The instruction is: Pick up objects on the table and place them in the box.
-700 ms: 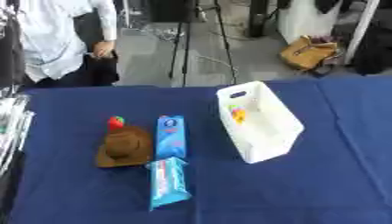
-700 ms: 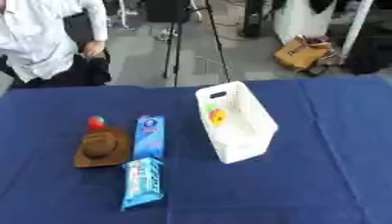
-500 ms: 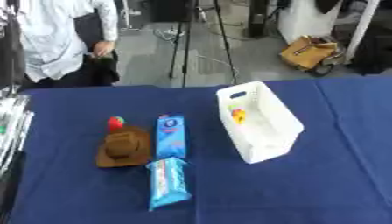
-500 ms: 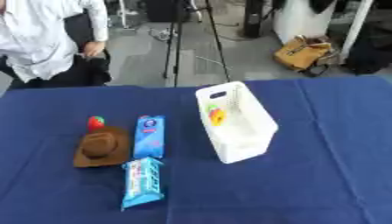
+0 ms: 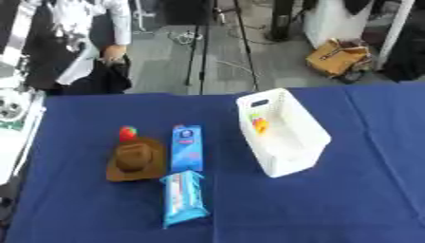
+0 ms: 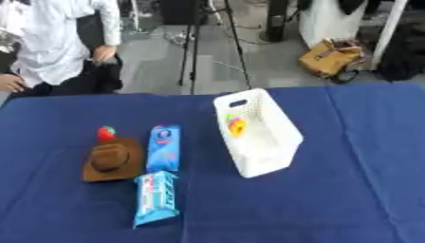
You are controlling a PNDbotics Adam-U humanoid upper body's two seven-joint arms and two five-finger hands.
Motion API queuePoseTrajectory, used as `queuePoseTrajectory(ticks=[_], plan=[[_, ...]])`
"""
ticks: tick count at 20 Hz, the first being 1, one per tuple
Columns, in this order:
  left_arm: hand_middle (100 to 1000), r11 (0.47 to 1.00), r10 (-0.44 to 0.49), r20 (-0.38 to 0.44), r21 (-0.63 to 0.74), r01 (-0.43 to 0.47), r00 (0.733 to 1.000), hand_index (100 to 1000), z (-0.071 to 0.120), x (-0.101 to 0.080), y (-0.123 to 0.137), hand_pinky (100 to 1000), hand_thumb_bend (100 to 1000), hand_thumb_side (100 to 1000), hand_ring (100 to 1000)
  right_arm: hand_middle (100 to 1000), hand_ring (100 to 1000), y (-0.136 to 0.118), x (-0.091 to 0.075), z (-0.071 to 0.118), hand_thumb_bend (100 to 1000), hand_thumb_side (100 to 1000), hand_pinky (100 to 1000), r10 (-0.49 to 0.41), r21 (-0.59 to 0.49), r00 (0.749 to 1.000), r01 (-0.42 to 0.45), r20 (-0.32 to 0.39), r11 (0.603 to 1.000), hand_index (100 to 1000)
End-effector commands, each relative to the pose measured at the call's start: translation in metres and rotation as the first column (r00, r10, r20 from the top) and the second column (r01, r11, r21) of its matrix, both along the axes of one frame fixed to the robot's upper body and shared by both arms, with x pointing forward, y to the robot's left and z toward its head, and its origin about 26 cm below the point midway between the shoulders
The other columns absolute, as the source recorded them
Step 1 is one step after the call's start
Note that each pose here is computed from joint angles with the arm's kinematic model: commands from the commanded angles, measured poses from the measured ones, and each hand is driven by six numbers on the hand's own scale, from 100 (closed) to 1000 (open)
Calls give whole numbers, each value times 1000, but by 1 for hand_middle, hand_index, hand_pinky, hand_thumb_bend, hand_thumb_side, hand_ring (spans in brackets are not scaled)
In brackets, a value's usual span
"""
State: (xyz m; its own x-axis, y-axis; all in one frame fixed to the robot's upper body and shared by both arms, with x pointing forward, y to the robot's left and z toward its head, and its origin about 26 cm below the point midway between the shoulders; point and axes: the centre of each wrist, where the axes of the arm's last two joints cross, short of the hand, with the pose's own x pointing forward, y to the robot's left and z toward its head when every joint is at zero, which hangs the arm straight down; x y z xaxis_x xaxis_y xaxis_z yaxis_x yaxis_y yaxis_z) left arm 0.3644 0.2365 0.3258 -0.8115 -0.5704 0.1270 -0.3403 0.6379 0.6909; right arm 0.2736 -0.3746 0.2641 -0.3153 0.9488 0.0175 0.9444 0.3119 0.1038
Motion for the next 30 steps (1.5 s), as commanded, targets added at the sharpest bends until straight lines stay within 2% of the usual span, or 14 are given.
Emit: queuePoseTrajectory(ticks=[1,3,4,7,12,15,16,20,21,23,25,27,29,30], plan=[[982,961,99,-25,264,-89,995,1000,10,12,-4,954,100,590,946,824,844,0,-2,8,100,940,822,2,-22,1000,-2,12,1000,825],[984,903,146,-58,416,-109,988,1000,10,27,-12,958,100,594,958,824,844,1,-2,7,100,941,823,4,-24,1000,-4,9,1000,825],[952,877,160,-73,468,-108,984,1000,10,33,-14,979,100,582,973,824,842,1,-2,7,100,937,822,5,-24,1000,-5,8,1000,824],[950,811,192,-115,578,-92,975,1000,6,50,-22,988,100,574,977,824,841,2,-2,7,100,937,822,8,-23,1000,-8,5,1000,824],[1000,705,303,-202,705,-77,931,1000,-7,77,-22,1000,100,690,1000,823,837,3,-1,7,100,932,820,15,-21,1000,-15,4,1000,821],[1000,683,339,-231,727,-70,912,1000,-12,87,-19,1000,100,731,1000,824,837,4,-1,7,100,931,820,16,-20,1000,-16,2,1000,820],[1000,679,350,-243,732,-66,905,1000,-15,90,-17,1000,100,929,1000,824,836,4,-1,7,100,927,819,16,-19,1000,-16,1,1000,816],[1000,671,389,-305,740,-41,869,1000,-32,105,-6,1000,100,859,1000,823,834,3,-1,6,100,922,819,11,-13,1000,-11,-4,1000,810],[1000,665,413,-319,745,-43,853,1000,-39,109,0,1000,100,852,972,823,834,3,-1,6,100,921,819,8,-12,1000,-8,-6,1000,808],[1000,657,449,-344,753,-44,825,1000,-52,116,10,1000,100,913,1000,822,833,2,-1,5,100,917,819,3,-10,1000,-3,-9,1000,805],[1000,652,477,-375,757,-33,795,1000,-61,122,19,1000,154,961,1000,822,833,2,-1,4,100,915,818,-1,-7,1000,1,-12,1000,803],[1000,657,490,-410,754,-17,769,1000,-67,125,26,1000,408,1000,1000,821,832,2,-1,4,100,913,817,-2,-2,1000,2,-14,1000,799],[1000,669,497,-447,744,1,744,1000,-71,126,34,1000,482,1000,1000,820,830,2,-1,4,100,910,815,-3,3,1000,3,-16,1000,796],[1000,670,501,-459,742,7,733,1000,-72,126,36,1000,483,1000,1000,820,830,2,-1,4,100,911,815,-3,5,1000,3,-16,1000,796]])
